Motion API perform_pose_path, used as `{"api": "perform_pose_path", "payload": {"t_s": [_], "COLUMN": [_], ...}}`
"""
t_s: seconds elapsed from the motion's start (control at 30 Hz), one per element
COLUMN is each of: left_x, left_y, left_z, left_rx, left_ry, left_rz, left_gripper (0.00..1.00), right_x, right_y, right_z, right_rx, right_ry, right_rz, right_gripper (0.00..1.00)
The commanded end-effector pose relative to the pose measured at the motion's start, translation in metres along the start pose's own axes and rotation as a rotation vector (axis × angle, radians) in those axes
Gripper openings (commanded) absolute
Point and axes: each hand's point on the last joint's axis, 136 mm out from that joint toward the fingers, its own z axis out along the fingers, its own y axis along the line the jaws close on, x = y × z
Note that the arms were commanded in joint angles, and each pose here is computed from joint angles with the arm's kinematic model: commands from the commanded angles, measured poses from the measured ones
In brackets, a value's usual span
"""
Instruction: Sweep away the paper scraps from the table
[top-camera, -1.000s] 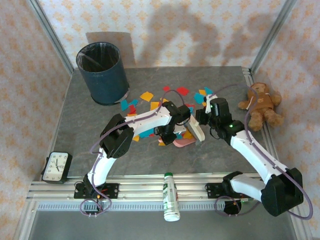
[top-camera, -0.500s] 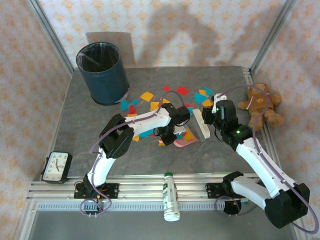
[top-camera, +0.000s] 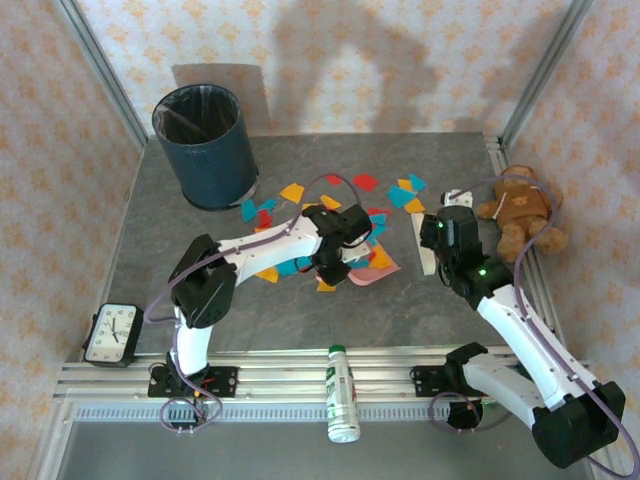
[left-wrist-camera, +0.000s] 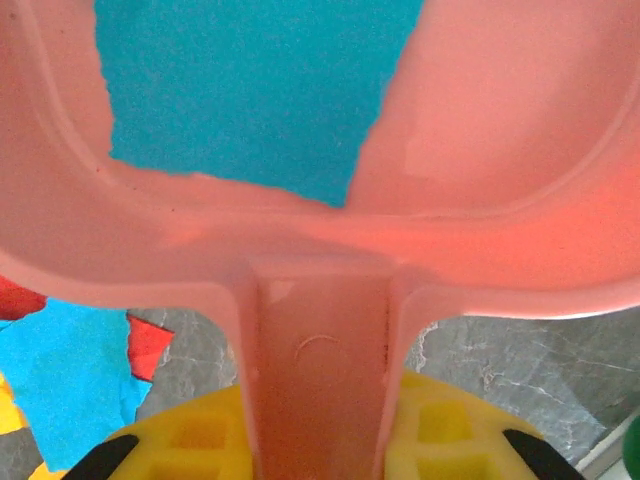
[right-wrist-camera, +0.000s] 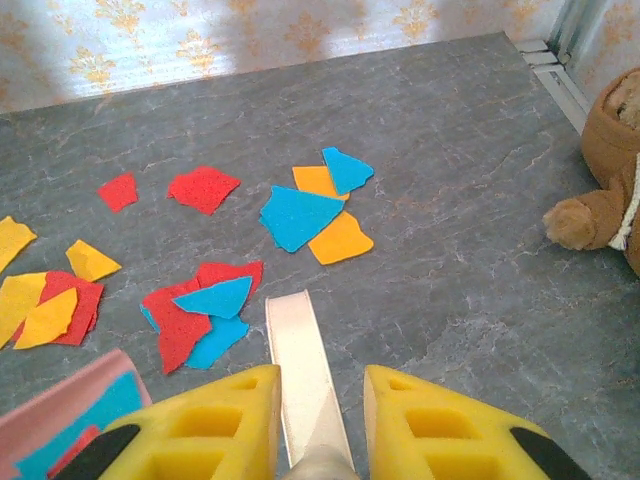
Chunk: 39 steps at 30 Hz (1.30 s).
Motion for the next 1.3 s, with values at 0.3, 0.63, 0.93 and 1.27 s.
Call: {"api": "perform_pose_path", "payload": {"t_s": [0.3, 0.63, 0.93, 1.27], "left_x": [-0.011, -0.020, -0.025, -0.028], "left_y": [0.047, 0.081, 0.113, 0.151], "left_z": [-0.067, -0.110, -0.150, -0.194], "left_rx": [-0.024, -0.095, -0.122, -0.125], "left_ry": [-0.203, -0.288, -0.369, -0.484], "left_rz": [-0.152, -0.227, -0.318, -0.455], "left_gripper": [0.00, 0.00, 0.00, 0.00], "right_x": [0.003, 0.009, 0.009, 0.010], "right_y": [0.004, 0.009, 0.019, 0.023], "right_z": [-0.004, -0.003, -0.004, -0.002], "right_rx": [-0.031, -0.067, -0.127, -0.144], "right_ry": [-0.007, 0.008, 0.011, 0.016], "right_rz": [0.003, 0.007, 0.021, 0.024], "right_gripper": [0.00, 0.00, 0.00, 0.00]}}
